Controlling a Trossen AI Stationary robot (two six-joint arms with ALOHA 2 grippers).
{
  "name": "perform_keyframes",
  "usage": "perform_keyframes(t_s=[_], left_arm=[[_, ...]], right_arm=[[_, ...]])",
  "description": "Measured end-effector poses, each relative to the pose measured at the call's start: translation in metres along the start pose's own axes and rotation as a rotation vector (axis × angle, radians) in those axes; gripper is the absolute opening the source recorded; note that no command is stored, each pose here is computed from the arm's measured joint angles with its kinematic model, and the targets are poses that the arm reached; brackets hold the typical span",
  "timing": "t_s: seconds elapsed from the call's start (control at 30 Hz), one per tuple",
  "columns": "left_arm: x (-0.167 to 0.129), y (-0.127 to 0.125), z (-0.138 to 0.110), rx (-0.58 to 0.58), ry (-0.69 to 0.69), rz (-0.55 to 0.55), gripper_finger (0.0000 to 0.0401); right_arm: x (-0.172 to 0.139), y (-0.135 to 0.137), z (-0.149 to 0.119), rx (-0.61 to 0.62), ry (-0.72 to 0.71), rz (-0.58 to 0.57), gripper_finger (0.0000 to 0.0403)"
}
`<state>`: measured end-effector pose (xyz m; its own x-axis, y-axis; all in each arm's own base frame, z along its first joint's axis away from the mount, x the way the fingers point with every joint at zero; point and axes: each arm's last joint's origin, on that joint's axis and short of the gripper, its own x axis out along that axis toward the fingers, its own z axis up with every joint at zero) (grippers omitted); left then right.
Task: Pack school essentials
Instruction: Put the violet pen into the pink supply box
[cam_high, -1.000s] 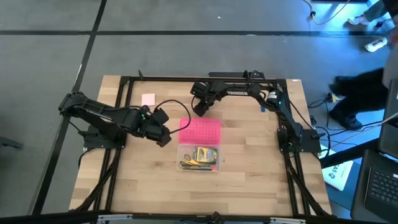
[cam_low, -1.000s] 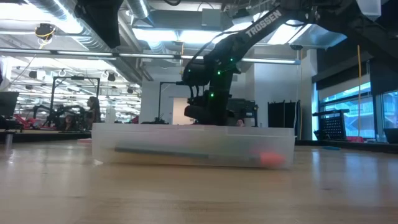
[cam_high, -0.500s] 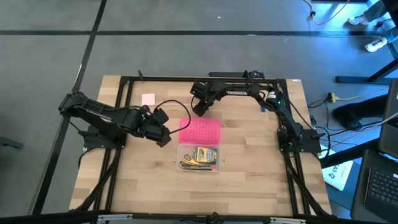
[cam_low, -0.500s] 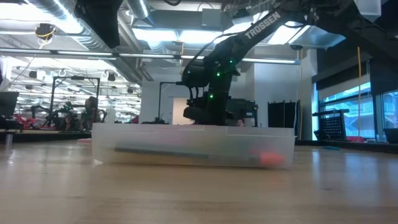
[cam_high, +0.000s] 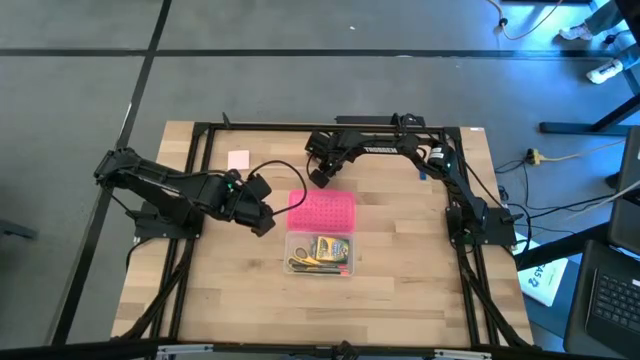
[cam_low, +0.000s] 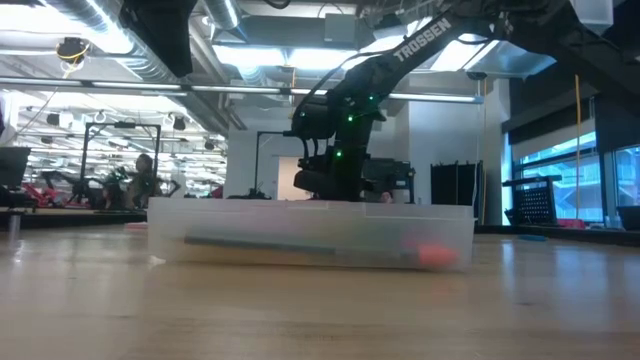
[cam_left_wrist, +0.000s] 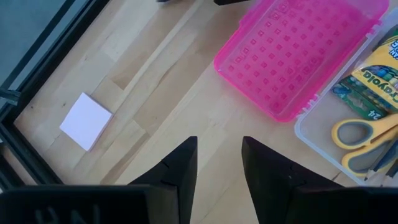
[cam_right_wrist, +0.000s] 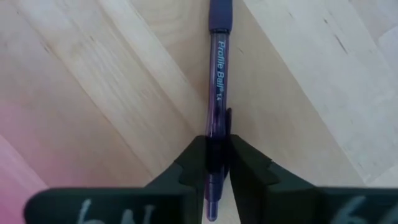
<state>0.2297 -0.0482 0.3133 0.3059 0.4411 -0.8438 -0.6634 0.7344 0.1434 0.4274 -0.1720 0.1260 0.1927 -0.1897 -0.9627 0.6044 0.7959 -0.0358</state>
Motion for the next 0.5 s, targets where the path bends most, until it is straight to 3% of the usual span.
perform_keyframes(t_s=[0.27,0.5], left_arm=[[0.0,0.0,0.0,-0.001,0.001,-0.001,0.0119],[0.0,0.0,0.0,-0.002,0.001,-0.001,0.0119]], right_arm=[[-0.006,0.002,0.0,-0.055,-0.008,-0.001,0.0061],[-0.031,0.013,-0.001,-0.112,-0.068,-0.048,0.0059]])
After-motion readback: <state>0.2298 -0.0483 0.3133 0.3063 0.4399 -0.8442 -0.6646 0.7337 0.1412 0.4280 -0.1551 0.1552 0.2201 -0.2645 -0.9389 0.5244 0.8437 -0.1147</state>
